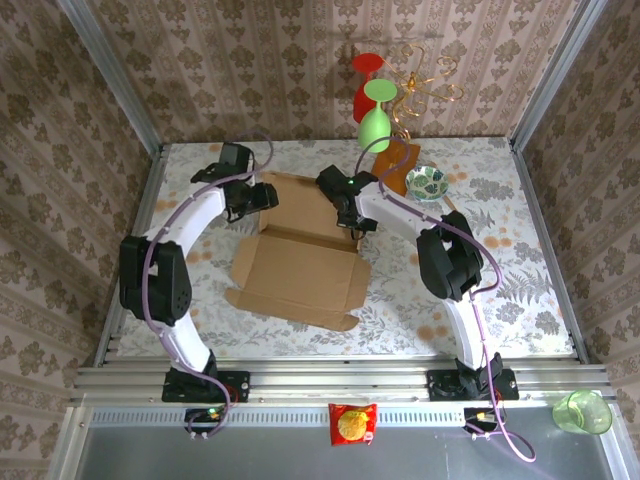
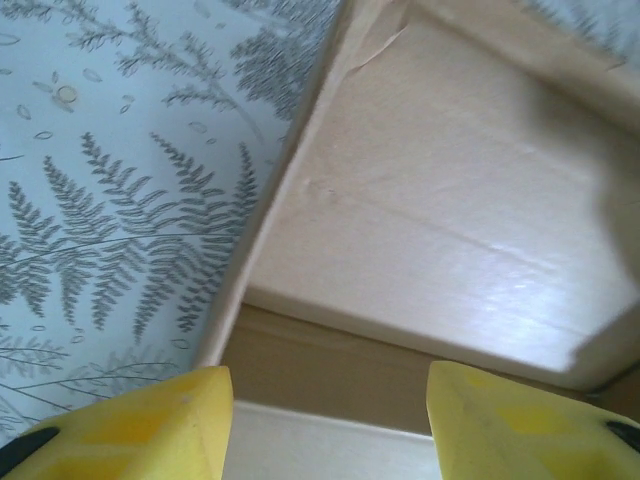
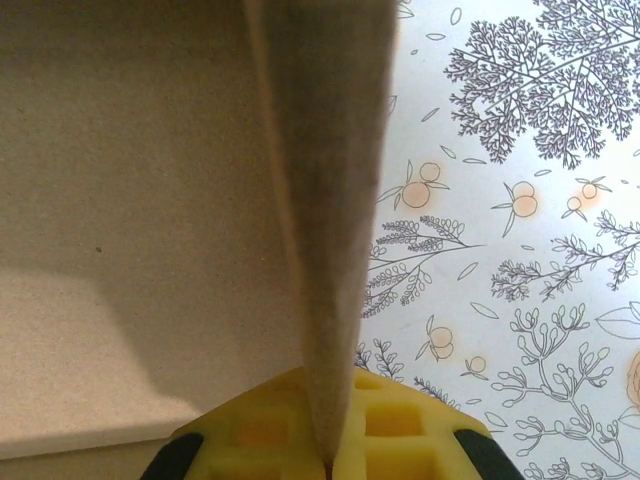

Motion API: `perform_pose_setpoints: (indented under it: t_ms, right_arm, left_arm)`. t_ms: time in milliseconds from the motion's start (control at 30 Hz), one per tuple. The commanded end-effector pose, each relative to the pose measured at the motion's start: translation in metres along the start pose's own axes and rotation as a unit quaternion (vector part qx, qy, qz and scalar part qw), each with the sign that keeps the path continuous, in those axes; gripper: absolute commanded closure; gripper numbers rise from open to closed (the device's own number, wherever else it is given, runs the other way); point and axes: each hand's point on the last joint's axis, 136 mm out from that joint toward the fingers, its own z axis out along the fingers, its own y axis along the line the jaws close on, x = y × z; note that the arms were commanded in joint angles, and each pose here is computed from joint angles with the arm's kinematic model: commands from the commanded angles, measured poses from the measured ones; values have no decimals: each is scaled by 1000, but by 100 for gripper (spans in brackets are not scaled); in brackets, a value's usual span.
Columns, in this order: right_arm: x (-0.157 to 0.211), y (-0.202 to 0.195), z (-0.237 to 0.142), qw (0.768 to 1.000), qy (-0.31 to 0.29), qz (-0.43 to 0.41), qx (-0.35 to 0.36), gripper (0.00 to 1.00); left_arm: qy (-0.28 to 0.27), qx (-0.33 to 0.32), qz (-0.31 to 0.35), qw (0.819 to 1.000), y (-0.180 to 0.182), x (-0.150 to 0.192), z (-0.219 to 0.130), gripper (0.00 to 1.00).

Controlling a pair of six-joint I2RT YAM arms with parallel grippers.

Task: Fold the paper box

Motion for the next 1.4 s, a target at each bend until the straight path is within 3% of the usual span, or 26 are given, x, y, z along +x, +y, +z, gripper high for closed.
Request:
perform_pose_setpoints:
  t_ms: [0, 300, 467, 700, 967, 1167, 1367]
  right_arm:
    - [5, -13, -2, 999, 19, 31, 18, 100]
    - [21, -38, -13, 987, 80, 129, 46, 100]
    - [36, -48, -17, 970, 117, 213, 31, 100]
    - [56, -54, -14, 940, 179, 290, 14, 100]
    - [74, -46, -7, 905, 244, 348, -21, 100]
    - [74, -41, -7, 880, 275, 384, -56, 100]
    - [67, -35, -11, 872, 286, 389, -78, 100]
  left_arm:
    - [-14, 49, -57, 997, -27, -13, -34, 45]
    - [-49, -6, -111, 993, -18, -12, -103, 47]
    - [2, -55, -142, 988, 1, 36, -120, 44]
    - [61, -37, -177, 982, 20, 119, -110, 37]
    - [100, -6, -175, 979, 27, 157, -87, 28]
    - [95, 28, -189, 977, 36, 162, -62, 27]
    - [36, 77, -196, 977, 38, 135, -55, 25]
